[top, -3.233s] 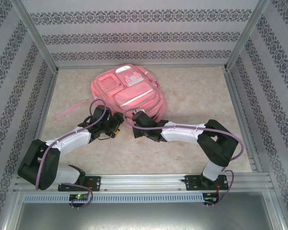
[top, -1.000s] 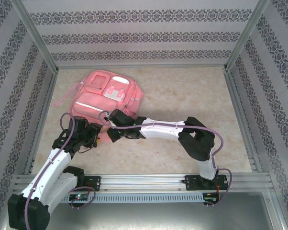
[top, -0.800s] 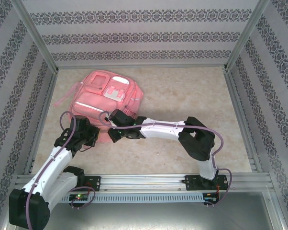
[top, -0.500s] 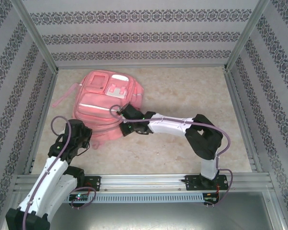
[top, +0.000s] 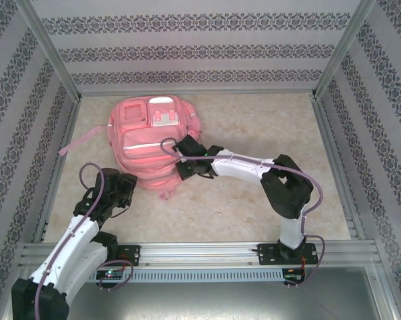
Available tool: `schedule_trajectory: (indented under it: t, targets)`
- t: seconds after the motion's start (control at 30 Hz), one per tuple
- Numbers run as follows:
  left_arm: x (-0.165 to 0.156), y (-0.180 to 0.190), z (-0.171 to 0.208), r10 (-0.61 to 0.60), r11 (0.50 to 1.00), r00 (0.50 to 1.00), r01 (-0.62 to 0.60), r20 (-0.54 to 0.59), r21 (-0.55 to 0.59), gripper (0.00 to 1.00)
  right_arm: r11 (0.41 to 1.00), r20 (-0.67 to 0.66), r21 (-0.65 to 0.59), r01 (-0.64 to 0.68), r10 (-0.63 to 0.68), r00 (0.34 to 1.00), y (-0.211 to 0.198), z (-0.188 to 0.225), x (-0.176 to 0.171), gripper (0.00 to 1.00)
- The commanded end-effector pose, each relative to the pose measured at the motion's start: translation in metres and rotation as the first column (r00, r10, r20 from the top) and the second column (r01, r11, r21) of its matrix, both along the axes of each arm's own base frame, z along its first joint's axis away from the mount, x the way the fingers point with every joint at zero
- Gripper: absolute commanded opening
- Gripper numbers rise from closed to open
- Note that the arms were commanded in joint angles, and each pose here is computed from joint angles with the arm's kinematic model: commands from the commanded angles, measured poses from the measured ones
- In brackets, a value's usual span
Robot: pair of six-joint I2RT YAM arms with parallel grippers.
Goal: Pack books, pencil case, and school supplies into a backpack
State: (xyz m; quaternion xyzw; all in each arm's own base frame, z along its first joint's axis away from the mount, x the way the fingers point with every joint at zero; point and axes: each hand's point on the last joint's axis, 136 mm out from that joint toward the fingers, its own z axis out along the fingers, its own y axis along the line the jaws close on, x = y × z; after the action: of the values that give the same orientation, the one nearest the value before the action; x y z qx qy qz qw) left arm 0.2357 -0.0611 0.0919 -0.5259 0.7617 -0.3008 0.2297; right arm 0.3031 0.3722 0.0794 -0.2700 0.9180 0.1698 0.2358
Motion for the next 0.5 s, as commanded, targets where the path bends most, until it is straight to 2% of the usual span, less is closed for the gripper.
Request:
schedule_trajectory:
  t: [0.0, 0.07, 0.3, 0.33, 0.37, 0.43, 0.47]
  targets:
    - [0.021, -0.028, 0.04, -0.033, 0.99, 0.992, 0.049, 0.124, -0.129, 0.57, 0.986, -0.027, 0.084, -0.143, 0.145, 0.989, 0.051, 0.012, -0.042, 0.0]
    - [0.022, -0.033, 0.04, -0.021, 0.989, 0.992, 0.039, 0.121, -0.146, 0.64, 0.977, -0.037, 0.115, -0.179, 0.185, 0.982, 0.069, 0.016, -0.058, 0.0]
    - [0.026, -0.033, 0.02, 0.022, 0.993, 0.997, -0.013, 0.072, -0.12, 0.62, 0.94, -0.023, 0.187, -0.285, 0.294, 0.956, 0.107, 0.033, -0.091, 0.0]
    - [0.027, -0.033, 0.016, 0.022, 0.994, 0.998, -0.015, 0.059, -0.111, 0.56, 0.94, -0.021, 0.183, -0.287, 0.295, 0.955, 0.106, 0.033, -0.092, 0.0]
    - [0.028, -0.033, 0.014, 0.02, 0.995, 0.998, -0.014, 0.055, -0.101, 0.43, 0.943, -0.02, 0.179, -0.282, 0.29, 0.957, 0.105, 0.032, -0.092, 0.0]
    - [0.028, -0.031, 0.007, 0.016, 0.997, 1.0, -0.015, 0.018, -0.073, 0.08, 0.952, -0.006, 0.164, -0.259, 0.264, 0.965, 0.097, 0.032, -0.087, 0.0]
    - [0.026, -0.029, 0.004, 0.014, 0.998, 1.0, -0.014, 0.002, -0.056, 0.0, 0.956, 0.0, 0.161, -0.246, 0.249, 0.968, 0.093, 0.032, -0.083, 0.0]
